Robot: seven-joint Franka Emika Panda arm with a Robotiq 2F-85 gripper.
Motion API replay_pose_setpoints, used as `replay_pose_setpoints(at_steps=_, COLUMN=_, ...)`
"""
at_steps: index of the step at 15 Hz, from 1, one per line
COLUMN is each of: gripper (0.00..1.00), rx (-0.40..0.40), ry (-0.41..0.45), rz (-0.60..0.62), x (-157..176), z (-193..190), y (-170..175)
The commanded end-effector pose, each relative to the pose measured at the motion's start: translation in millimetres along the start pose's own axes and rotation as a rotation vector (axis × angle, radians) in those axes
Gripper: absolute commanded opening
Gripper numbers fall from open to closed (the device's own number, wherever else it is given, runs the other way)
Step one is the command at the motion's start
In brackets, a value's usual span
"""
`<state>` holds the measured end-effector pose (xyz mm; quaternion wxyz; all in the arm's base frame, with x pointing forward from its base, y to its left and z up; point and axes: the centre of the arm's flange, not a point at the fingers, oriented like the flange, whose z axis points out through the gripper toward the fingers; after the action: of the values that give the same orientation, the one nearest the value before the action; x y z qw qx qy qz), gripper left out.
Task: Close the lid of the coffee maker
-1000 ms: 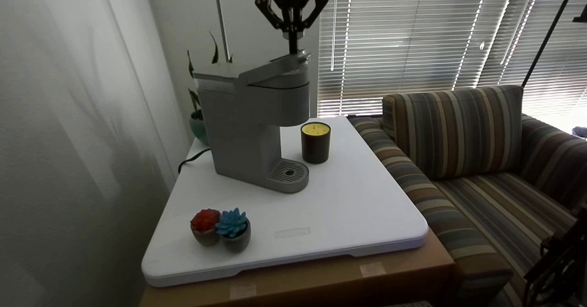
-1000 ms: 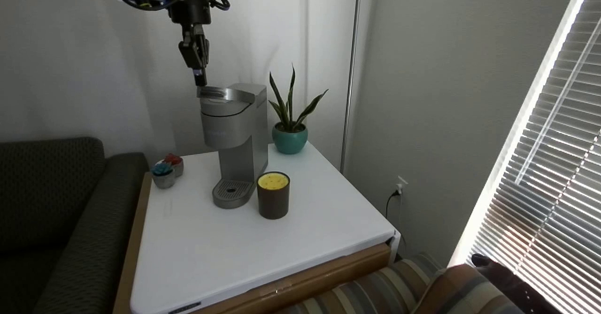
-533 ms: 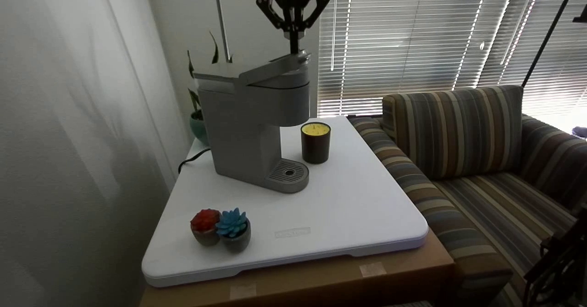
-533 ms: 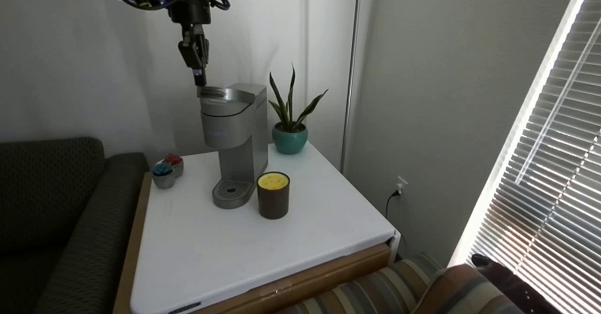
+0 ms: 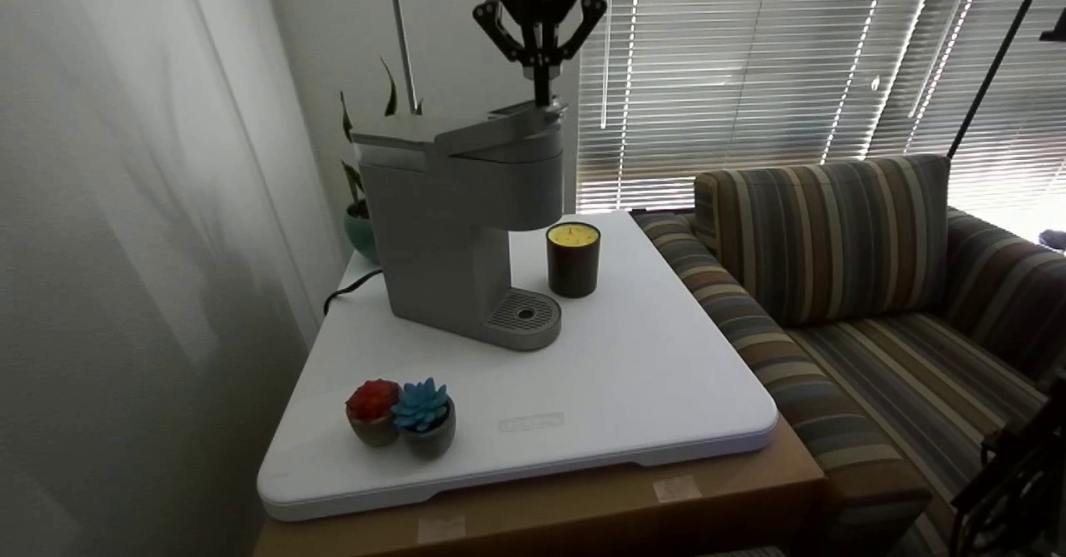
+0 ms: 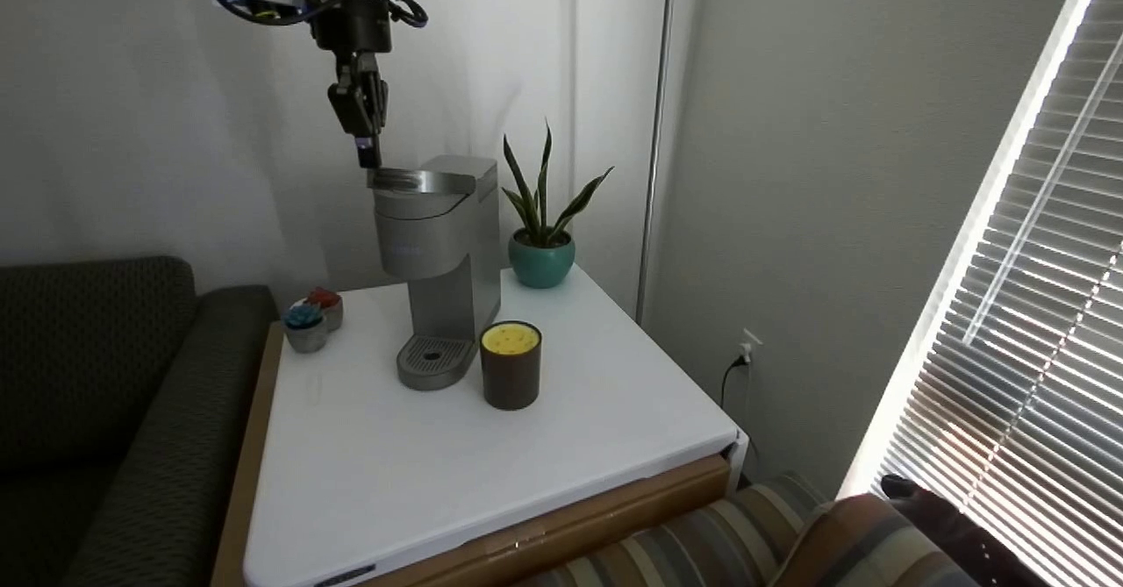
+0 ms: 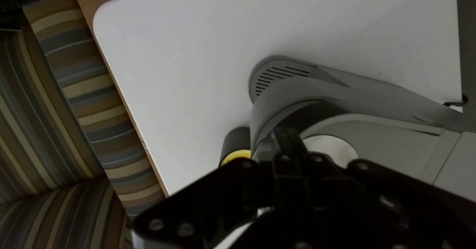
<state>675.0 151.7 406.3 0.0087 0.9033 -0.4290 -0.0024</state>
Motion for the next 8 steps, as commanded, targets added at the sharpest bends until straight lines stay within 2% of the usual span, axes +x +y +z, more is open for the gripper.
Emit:
replay_pose_setpoints(at_steps=1, gripper=0.0, rx=-0.015, ry=-0.021, rz=0.016, x=-6, z=23, y=17)
replay_pose_setpoints(at_steps=8, gripper=0.0, rx=-0.035, ry=-0.041, rz=0.014, x=-13, z=51, y=18)
